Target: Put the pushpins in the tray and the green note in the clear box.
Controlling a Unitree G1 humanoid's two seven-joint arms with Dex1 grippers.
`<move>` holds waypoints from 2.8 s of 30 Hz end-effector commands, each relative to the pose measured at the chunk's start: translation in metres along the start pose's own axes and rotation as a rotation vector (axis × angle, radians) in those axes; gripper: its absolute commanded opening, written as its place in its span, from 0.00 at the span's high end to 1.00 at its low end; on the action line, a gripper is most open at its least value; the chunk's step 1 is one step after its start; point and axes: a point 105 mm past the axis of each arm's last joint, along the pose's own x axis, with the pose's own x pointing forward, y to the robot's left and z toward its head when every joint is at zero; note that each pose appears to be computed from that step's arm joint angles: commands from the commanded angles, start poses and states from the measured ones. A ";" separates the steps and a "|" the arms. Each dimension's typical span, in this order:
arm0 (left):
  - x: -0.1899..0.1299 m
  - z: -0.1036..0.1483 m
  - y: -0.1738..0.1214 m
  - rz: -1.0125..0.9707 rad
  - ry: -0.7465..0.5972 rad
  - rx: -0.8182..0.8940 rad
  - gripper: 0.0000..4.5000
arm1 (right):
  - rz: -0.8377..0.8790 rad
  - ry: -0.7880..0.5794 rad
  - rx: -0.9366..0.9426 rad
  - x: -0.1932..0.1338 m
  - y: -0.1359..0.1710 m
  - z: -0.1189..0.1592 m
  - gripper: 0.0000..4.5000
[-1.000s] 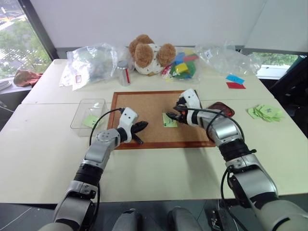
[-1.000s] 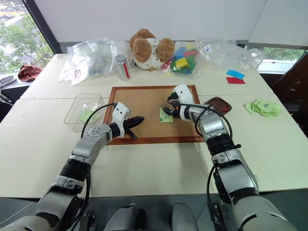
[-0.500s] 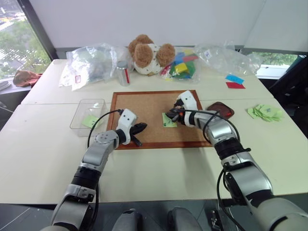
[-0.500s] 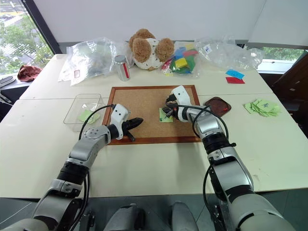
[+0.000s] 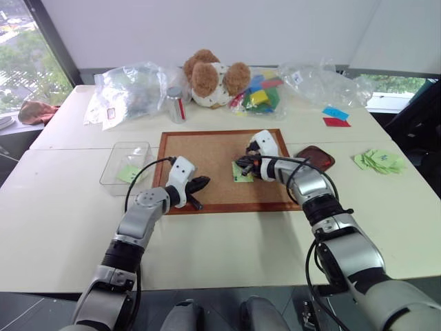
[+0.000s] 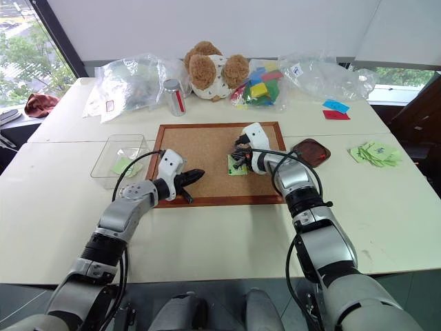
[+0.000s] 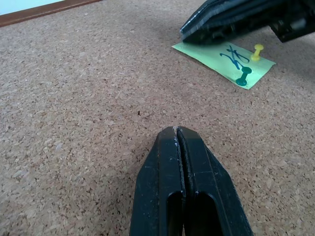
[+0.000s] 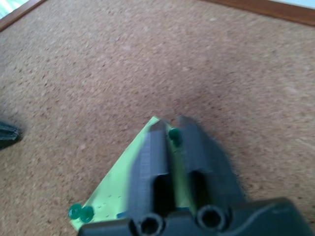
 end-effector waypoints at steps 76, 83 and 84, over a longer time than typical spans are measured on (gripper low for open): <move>-0.001 -0.022 -0.012 -0.015 0.070 -0.040 1.00 | -0.157 -0.093 0.094 -0.076 -0.010 0.019 0.59; -0.003 -0.023 -0.013 -0.019 0.071 -0.041 1.00 | -0.063 -0.082 0.075 -0.066 0.021 0.013 0.59; -0.003 -0.023 -0.013 -0.018 0.072 -0.041 1.00 | -0.059 -0.076 0.070 -0.064 0.024 0.010 0.59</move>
